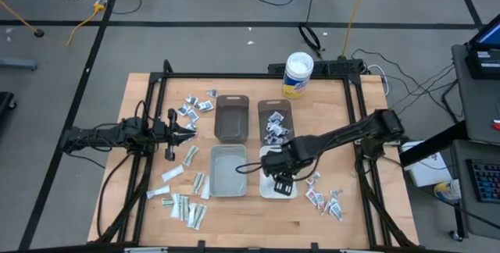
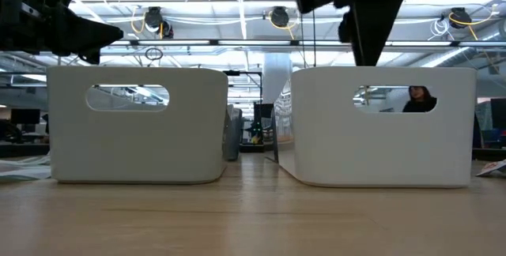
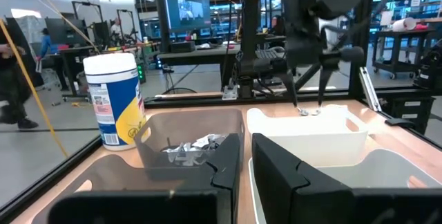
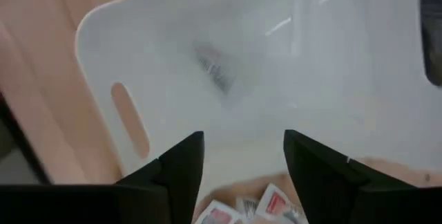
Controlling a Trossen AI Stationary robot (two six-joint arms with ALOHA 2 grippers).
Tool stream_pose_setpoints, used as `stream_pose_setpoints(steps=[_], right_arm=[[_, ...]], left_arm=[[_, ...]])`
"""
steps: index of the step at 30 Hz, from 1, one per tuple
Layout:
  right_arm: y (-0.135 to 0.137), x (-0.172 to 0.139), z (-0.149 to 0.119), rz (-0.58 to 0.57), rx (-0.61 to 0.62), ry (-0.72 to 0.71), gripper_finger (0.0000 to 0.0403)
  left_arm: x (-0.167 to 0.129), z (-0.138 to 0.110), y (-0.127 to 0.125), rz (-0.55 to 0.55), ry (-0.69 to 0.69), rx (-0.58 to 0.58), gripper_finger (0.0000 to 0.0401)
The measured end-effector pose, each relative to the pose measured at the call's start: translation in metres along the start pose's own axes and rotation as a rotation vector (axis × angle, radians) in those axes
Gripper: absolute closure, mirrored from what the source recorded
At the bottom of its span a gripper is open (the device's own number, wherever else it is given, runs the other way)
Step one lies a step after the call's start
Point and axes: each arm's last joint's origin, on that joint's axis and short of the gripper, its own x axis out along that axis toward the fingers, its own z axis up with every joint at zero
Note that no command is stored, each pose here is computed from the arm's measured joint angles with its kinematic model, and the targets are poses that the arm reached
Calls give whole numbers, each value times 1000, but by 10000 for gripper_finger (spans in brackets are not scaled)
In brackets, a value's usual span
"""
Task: Pick & Place First Aid Supplies
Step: Put the orange pad into the white bin
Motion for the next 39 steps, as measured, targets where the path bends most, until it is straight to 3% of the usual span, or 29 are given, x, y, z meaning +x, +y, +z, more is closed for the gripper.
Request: stream_pose_setpoints(steps=[8, 18, 32, 39], right_arm=[[-12, -33, -26, -23, 115, -44, 217], [-32, -23, -66, -54, 225, 3, 216], [-26, -13, -152, -25, 223, 144, 222], [-27, -10, -178, -30, 156, 163, 223]], left_arm=[[0, 0, 0, 0, 0, 0, 354], [0, 0, 0, 0, 0, 0, 354], [0, 0, 0, 0, 0, 0, 354], [0, 0, 0, 0, 0, 0, 354]])
